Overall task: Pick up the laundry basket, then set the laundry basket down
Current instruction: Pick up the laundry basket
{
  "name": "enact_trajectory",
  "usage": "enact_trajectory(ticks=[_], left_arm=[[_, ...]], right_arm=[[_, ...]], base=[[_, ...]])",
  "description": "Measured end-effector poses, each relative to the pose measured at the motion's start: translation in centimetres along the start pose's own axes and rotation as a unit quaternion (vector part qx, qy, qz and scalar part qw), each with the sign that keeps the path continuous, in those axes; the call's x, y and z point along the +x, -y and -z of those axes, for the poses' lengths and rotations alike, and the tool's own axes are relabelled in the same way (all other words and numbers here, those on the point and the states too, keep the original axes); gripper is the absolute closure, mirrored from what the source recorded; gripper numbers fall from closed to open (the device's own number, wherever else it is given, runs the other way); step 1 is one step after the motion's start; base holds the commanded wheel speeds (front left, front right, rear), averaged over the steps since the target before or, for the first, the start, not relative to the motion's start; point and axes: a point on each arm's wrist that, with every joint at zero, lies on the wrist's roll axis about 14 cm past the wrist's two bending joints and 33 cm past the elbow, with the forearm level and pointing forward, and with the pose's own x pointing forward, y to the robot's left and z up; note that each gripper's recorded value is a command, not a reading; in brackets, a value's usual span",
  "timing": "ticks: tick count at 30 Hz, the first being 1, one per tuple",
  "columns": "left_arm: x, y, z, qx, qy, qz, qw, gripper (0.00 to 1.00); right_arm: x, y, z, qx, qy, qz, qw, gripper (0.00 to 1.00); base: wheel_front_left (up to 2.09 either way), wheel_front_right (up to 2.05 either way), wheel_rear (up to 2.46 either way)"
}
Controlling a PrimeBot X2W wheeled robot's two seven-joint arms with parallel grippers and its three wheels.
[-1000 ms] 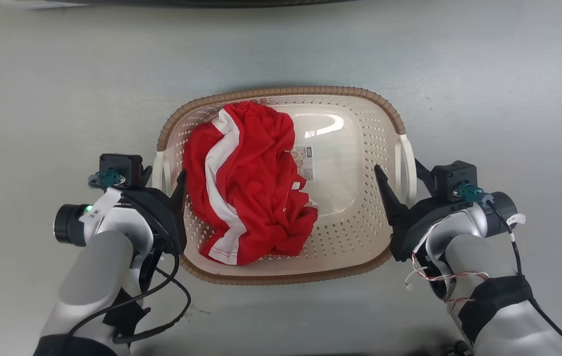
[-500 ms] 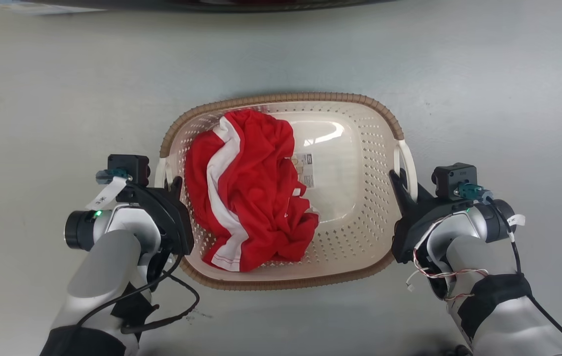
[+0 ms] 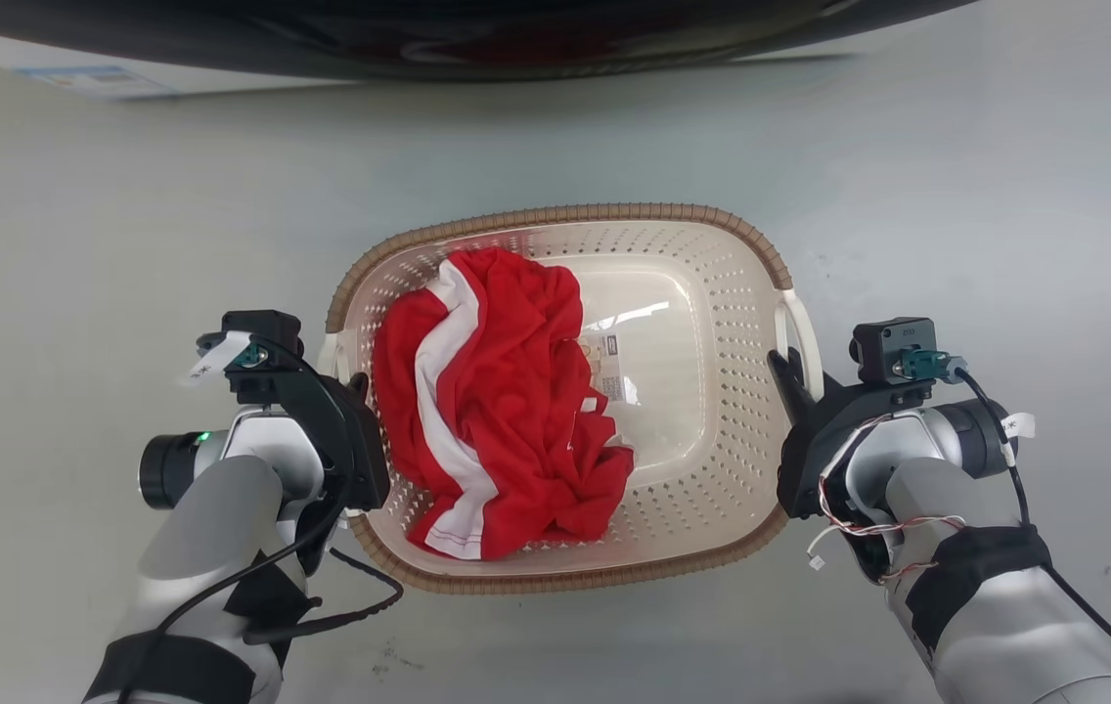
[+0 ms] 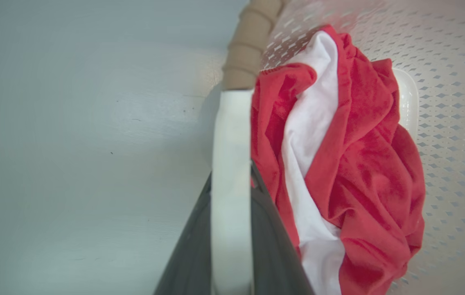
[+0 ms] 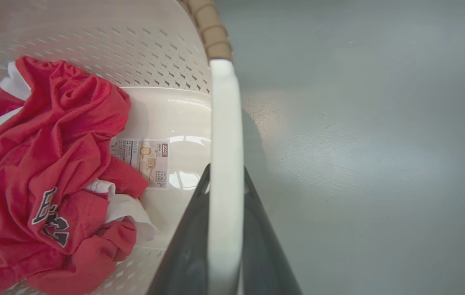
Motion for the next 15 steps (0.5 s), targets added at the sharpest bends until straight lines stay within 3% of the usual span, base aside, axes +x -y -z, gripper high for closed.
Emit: enact_trajectory(ticks=[15], left_arm=[[-4.0,1.8,-1.4,-0.019,-0.016,0.01,1.0,1.0]], right_arm=[[-3.7,-0.3,-1.9,0.005,-0.022,0.01,1.0,1.0]], base=[[0.0,0.0,0.0]])
